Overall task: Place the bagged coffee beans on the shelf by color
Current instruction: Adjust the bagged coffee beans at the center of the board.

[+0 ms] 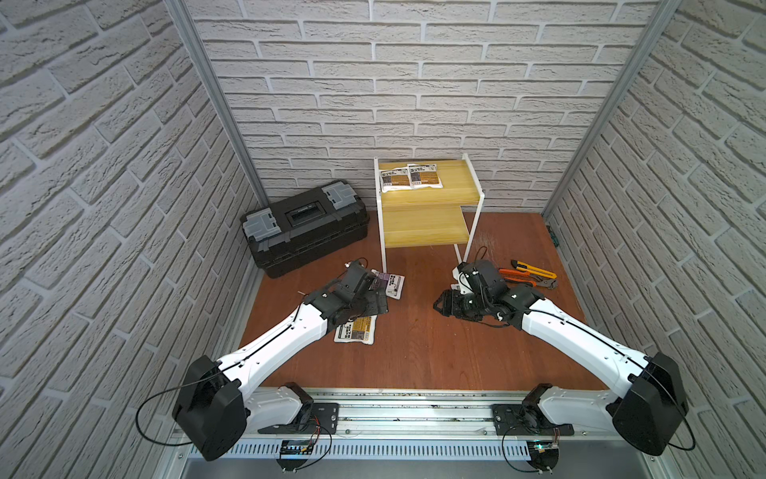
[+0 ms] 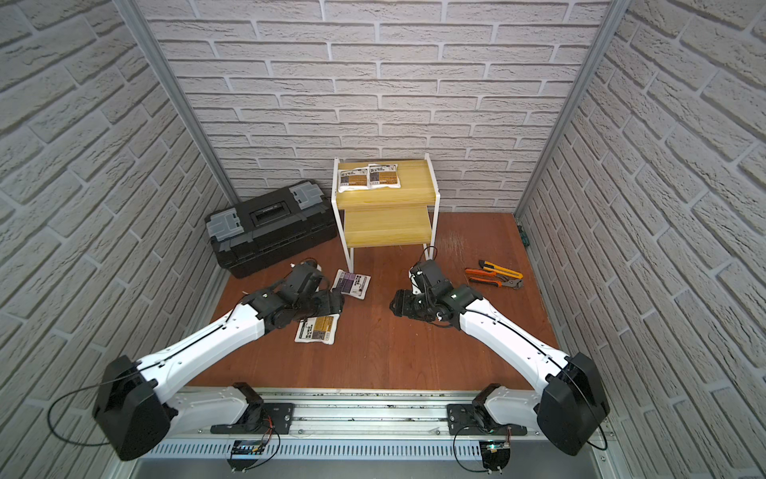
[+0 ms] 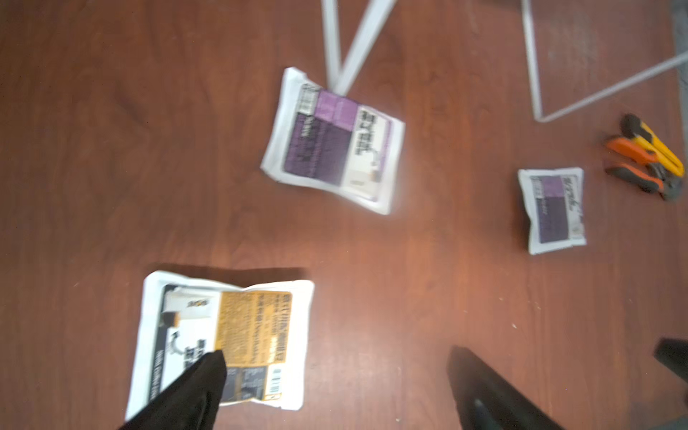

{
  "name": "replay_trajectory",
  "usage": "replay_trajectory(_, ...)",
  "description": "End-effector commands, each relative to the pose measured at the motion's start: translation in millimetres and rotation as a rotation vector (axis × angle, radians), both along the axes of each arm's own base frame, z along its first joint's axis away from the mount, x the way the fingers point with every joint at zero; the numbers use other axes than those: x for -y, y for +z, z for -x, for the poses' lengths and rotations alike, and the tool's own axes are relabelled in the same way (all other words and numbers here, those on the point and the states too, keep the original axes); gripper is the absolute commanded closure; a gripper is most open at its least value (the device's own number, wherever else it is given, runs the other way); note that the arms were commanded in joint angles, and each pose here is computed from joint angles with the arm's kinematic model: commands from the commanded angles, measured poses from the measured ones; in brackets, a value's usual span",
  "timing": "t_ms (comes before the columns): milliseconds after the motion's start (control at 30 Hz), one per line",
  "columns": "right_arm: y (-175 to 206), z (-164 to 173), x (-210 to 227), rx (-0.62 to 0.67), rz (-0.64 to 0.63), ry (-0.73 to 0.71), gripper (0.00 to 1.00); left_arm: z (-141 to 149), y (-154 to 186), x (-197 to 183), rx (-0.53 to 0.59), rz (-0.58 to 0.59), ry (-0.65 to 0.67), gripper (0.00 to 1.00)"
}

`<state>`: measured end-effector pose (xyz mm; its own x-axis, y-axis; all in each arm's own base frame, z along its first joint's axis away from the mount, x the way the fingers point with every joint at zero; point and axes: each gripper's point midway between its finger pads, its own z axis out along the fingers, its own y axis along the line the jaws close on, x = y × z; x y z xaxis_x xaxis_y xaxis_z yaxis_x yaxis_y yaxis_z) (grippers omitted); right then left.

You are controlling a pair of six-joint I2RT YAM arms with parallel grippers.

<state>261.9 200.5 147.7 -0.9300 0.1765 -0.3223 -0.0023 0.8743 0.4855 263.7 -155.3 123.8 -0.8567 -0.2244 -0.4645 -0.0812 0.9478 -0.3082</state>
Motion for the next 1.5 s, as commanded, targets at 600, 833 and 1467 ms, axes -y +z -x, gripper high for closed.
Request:
replay_trajectory(600, 8, -1, 4, 0.045, 0.011, 0.007, 0.32, -5, -76, -46, -0.152, 0.206, 0.152, 0.02)
replay_trajectory(833, 4, 1, 7, 0.035, 0.012, -0.005, 0.32, -19, -75, -17, -0.148, 0.210, 0.059, 0.01)
replay_trajectory(1467, -12, 10, 16, 0.005, 0.012, -0.042, 0.32, -48, -30, 86, -0.048, 0.074, -0.253, 0.02)
